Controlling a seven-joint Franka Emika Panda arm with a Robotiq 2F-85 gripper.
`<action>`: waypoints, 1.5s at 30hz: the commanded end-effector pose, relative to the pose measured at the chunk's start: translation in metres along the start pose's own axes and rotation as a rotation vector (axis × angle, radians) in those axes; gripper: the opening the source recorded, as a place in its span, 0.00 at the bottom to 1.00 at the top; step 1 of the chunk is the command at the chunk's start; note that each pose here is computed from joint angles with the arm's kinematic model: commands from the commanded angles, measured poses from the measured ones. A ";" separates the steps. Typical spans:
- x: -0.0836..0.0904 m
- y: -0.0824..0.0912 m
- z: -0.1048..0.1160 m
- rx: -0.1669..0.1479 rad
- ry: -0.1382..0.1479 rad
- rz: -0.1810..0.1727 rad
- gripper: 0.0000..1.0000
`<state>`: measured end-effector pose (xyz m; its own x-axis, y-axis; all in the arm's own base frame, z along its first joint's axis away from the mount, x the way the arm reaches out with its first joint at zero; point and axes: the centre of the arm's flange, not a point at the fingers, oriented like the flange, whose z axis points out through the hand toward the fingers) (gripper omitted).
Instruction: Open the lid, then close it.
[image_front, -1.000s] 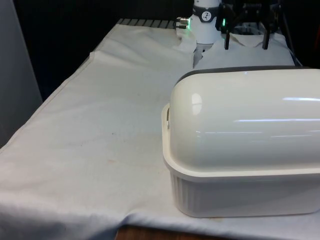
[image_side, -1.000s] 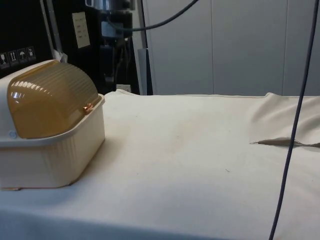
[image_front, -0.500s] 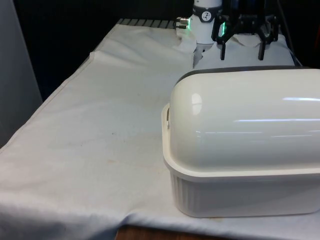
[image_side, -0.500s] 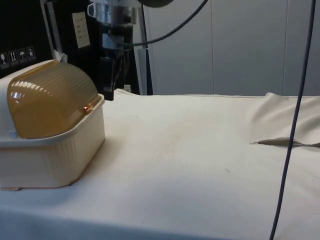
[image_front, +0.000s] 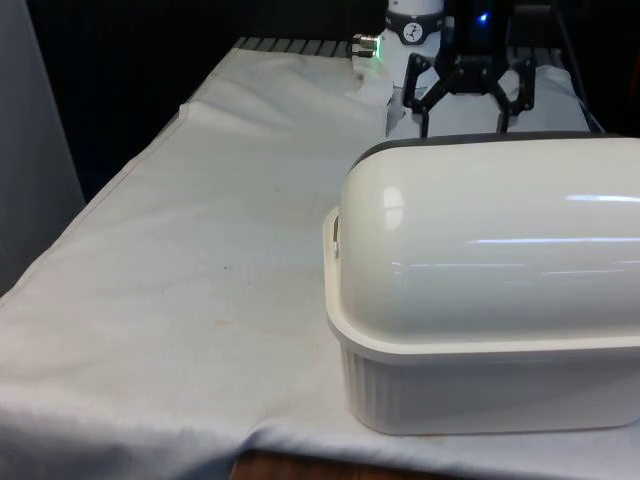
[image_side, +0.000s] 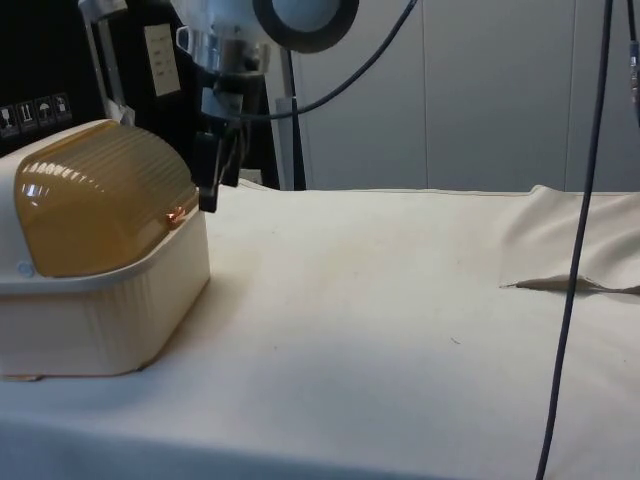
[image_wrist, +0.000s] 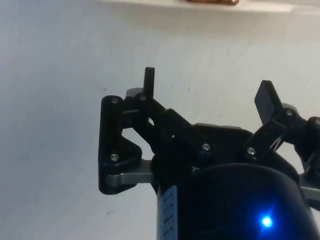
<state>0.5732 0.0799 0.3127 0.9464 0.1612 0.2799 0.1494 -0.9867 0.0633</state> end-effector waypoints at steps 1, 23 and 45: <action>0.004 0.004 0.004 -0.002 0.014 -0.001 1.00; 0.014 0.013 0.023 0.023 0.062 0.040 1.00; 0.014 0.017 0.026 0.020 0.063 0.047 0.38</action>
<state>0.5967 0.0637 0.2930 0.9331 0.1147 0.3409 0.1100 -0.9934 0.0330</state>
